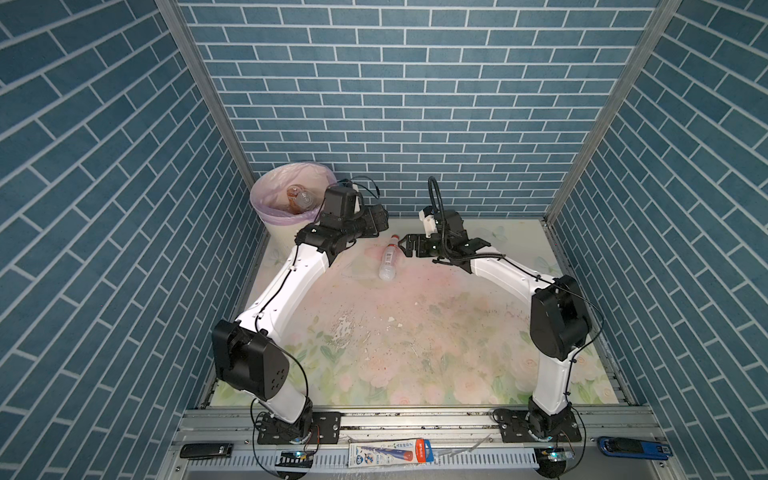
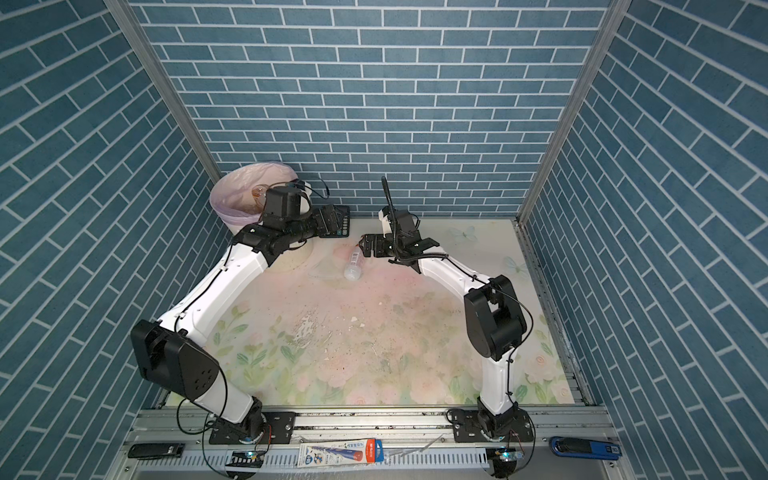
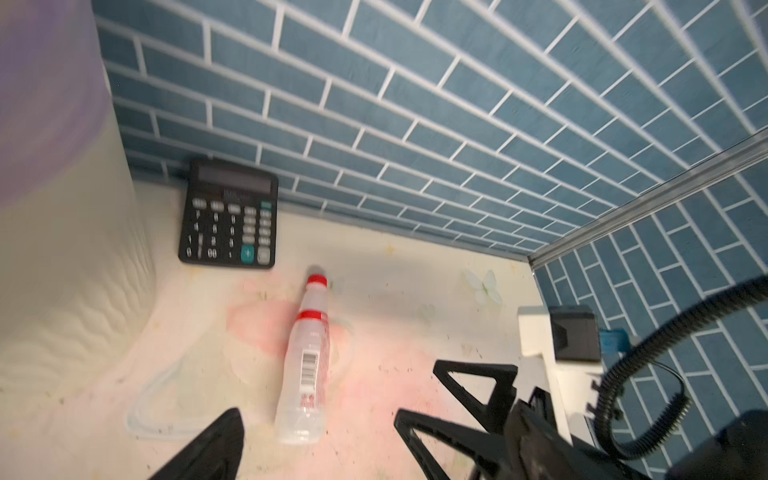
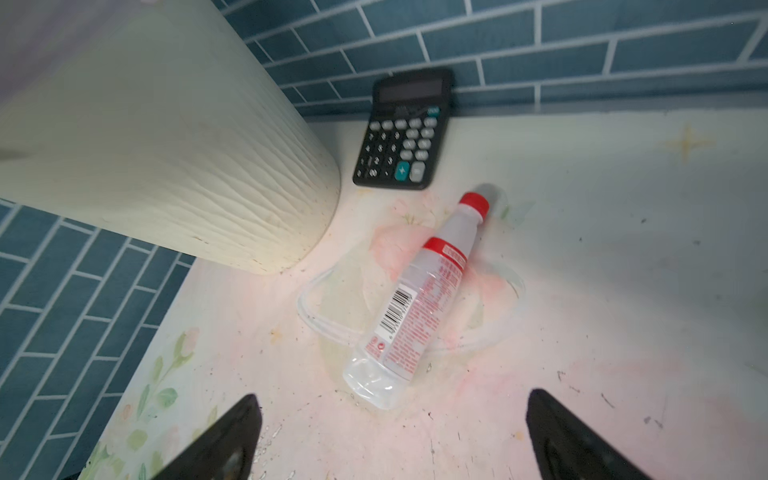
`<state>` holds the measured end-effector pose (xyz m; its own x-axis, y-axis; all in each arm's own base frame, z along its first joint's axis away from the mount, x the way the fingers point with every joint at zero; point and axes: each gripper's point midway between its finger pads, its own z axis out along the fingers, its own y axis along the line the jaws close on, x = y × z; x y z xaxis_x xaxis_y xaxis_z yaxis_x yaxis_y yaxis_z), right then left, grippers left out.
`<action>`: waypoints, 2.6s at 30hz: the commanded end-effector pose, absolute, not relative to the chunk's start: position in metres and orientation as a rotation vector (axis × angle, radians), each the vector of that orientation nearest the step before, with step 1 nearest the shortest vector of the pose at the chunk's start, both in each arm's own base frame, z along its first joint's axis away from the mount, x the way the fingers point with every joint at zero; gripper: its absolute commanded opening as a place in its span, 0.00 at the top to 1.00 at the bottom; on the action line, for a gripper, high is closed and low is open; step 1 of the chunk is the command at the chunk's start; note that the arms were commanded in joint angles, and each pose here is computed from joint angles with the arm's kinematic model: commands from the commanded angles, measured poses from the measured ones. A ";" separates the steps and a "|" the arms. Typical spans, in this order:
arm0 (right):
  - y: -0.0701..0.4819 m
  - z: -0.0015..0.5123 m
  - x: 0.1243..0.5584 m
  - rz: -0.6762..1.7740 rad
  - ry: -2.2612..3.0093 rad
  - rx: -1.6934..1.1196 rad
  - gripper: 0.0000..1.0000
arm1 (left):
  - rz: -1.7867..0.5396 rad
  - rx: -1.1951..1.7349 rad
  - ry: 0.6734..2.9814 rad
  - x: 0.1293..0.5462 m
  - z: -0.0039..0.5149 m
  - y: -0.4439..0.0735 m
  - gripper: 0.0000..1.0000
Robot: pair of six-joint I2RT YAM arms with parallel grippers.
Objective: Throw the plastic bottles in the bin
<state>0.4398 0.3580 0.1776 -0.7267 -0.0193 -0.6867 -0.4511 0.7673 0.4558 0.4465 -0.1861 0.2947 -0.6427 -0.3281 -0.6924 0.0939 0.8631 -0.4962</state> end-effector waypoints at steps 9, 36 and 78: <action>0.378 0.105 0.444 0.839 2.478 -0.234 0.03 | -0.736 -0.283 2.252 0.401 0.240 -0.183 0.01; 0.431 0.070 0.446 0.809 2.552 -0.243 0.10 | -0.792 -0.454 2.345 0.382 0.167 -0.163 0.01; 0.413 0.125 0.506 0.920 2.192 -0.801 0.05 | -0.734 -0.455 2.415 0.377 0.144 -0.151 0.01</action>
